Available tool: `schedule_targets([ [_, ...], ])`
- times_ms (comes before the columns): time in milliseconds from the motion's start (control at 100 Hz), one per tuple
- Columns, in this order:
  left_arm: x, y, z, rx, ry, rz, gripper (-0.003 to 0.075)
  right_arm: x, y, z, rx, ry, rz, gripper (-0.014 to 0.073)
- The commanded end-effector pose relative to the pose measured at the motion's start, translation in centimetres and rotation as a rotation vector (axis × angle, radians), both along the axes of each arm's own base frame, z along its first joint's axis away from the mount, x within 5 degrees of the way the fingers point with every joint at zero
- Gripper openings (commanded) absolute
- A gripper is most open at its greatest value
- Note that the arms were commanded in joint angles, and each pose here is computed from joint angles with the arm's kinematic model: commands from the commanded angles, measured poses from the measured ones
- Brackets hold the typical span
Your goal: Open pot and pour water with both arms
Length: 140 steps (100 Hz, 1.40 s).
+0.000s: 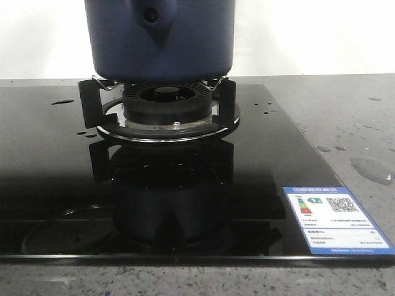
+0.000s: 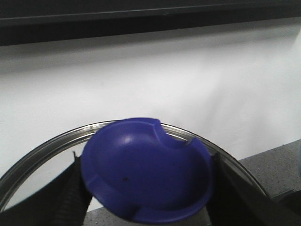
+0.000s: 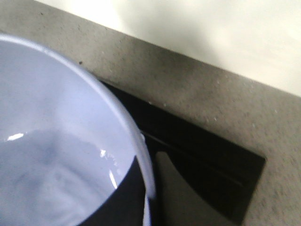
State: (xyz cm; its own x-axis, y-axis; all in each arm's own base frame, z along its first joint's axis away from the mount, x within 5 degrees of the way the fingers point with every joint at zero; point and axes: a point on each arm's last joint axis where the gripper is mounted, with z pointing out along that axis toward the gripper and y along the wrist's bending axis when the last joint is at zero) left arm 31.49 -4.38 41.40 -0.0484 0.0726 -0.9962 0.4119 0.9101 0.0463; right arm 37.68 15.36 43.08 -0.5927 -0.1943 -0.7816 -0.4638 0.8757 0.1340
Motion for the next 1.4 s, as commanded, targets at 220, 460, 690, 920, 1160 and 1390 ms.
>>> schedule_targets([
  [220,-1.1,0.2,2.7,-0.055,-0.078,0.021,0.0341,1.1,0.4,2.8,0.089,-0.348,-0.023,-0.0053],
  [460,-1.0,0.3,2.7,-0.055,-0.079,0.034,0.0341,0.1,0.7,1.1,0.112,-0.577,-0.067,-0.0053],
  [690,-1.0,0.3,2.7,-0.055,-0.079,0.036,0.0341,-2.7,0.8,-0.5,0.157,-0.822,-0.117,-0.0053],
  [920,-1.0,0.3,2.7,-0.055,-0.079,0.036,0.0341,-4.6,0.4,-0.9,0.189,-1.036,-0.143,-0.0056],
  [1160,-1.0,0.3,2.7,-0.055,-0.079,0.036,0.0341,-5.1,0.6,-0.4,0.161,-1.156,-0.108,-0.0056],
  [1390,-1.0,0.3,2.7,-0.055,-0.079,0.036,0.0340,-5.7,0.6,0.5,0.170,-1.287,-0.091,-0.0056],
])
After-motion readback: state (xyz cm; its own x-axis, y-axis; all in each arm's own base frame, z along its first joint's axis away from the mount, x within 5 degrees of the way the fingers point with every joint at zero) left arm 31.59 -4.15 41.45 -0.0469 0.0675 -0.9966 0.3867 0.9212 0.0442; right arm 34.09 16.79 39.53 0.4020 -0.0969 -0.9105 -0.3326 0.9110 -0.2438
